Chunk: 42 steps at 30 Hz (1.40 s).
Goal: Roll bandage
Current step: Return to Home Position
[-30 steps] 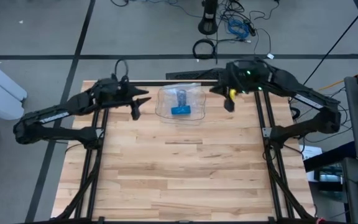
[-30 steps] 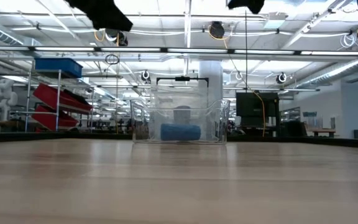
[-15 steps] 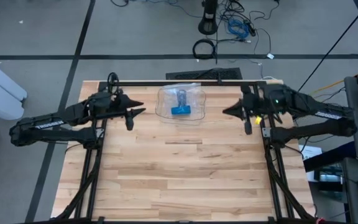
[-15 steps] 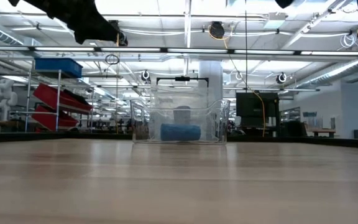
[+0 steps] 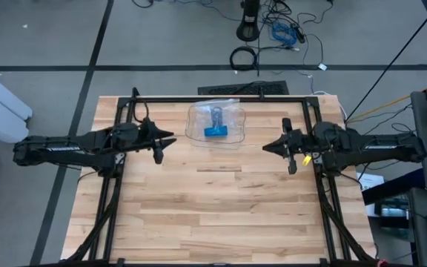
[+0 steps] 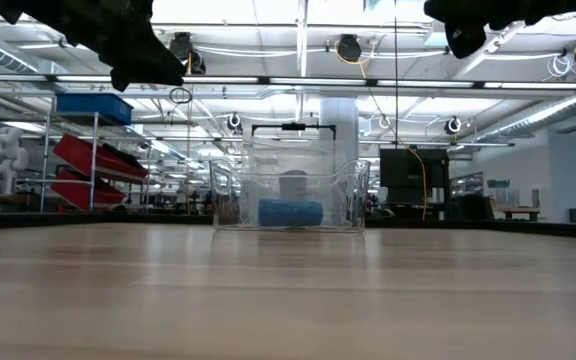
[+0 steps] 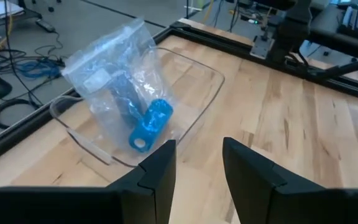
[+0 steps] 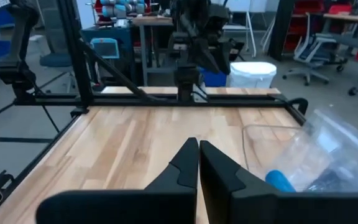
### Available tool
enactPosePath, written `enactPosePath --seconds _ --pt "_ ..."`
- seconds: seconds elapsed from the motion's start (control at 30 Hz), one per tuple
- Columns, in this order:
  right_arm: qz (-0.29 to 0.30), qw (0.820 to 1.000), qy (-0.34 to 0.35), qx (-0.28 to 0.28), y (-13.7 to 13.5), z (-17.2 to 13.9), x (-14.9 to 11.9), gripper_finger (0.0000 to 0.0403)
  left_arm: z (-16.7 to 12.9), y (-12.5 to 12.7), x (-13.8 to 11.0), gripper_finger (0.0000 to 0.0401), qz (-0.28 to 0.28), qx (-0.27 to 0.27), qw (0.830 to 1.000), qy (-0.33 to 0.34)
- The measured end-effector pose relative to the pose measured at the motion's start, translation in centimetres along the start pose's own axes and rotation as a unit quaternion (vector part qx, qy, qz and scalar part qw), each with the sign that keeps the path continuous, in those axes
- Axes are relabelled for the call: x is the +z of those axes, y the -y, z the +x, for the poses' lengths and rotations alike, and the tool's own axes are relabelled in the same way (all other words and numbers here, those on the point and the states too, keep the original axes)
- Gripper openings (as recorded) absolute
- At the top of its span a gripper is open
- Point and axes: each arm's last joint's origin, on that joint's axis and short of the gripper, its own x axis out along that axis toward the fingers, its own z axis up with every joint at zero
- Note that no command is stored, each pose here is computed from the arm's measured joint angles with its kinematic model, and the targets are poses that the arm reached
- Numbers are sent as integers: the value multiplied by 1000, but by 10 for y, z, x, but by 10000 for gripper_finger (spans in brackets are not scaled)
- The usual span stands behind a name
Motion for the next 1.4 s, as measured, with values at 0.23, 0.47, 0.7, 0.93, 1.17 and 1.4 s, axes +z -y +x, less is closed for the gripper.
enactPosePath --seconds 0.23,0.47,0.7,0.93,1.17,1.4 --pt "-2 1000 10 6 -4 1 -8 0 0 7 -6 136 12 29 999 13" --pt "-13 999 18 -31 -5 -15 -6 0 3 15 -10 136 38 16 997 67" --pt "-10 999 42 -7 -12 -34 -2 0 6 16 -23 136 60 8 996 70" --pt "-2 997 59 -56 -12 -44 -11 0 3 12 -48 136 69 -20 989 129" --pt "19 995 86 -48 -14 -37 -43 0 -4 6 -66 136 70 -45 985 148" --pt "19 992 94 -86 -12 -36 -49 0 -5 9 -70 136 118 -111 977 142"
